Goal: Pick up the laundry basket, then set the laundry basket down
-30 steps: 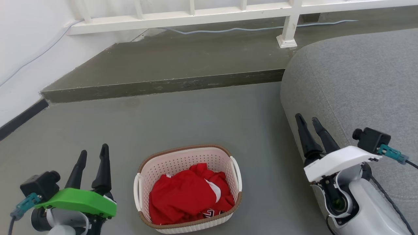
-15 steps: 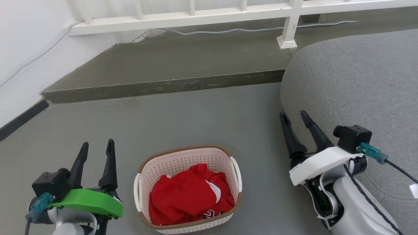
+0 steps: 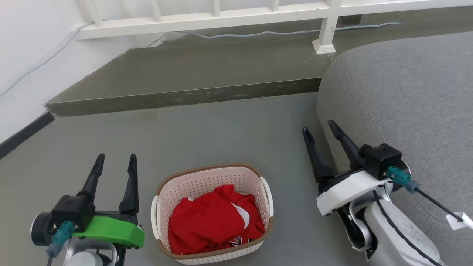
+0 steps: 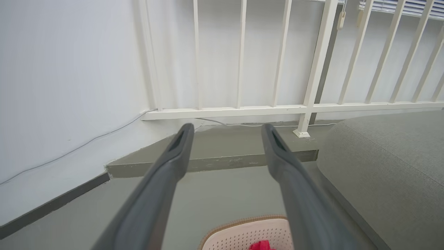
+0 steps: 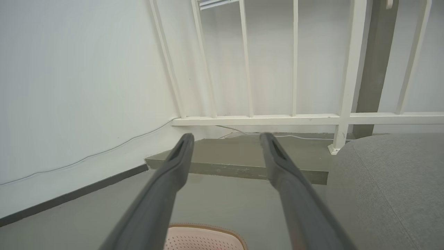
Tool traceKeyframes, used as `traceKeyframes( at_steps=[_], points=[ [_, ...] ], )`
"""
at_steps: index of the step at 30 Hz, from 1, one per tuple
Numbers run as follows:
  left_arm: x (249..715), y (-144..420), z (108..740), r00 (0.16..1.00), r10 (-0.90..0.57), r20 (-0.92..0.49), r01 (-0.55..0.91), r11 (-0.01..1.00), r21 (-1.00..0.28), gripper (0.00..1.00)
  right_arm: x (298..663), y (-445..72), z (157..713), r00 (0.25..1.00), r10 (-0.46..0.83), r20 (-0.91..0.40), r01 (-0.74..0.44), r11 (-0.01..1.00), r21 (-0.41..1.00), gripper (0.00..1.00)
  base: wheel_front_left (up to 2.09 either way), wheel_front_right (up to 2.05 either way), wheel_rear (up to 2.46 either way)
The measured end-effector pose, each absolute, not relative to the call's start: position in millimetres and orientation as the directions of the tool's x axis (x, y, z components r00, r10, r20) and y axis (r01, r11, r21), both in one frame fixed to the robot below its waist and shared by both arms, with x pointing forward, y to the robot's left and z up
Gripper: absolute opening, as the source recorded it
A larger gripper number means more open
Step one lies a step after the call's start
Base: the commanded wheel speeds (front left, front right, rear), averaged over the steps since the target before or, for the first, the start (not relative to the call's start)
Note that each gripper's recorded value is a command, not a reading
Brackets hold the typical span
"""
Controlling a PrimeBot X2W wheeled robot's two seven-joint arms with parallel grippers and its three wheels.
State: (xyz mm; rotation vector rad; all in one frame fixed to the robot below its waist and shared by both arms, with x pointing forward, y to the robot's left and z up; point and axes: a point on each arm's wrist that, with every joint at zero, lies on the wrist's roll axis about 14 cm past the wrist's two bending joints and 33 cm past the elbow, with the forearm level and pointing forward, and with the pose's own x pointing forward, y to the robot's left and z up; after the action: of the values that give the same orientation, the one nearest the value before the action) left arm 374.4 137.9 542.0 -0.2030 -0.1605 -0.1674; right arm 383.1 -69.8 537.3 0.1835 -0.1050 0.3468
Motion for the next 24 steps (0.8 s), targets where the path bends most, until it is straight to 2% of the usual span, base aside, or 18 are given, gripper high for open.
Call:
traceKeyframes(
  at_steps=[24],
  points=[
    [382.7,142.8,528.8,0.982,-0.123,0.143,0.151,0.967,-0.204,1.0,390.6,-68.8,527.2,0.938,0.328,0.114,-0.342,0.927,0.153,1.0,0.0,0.0,0.0]
  ],
)
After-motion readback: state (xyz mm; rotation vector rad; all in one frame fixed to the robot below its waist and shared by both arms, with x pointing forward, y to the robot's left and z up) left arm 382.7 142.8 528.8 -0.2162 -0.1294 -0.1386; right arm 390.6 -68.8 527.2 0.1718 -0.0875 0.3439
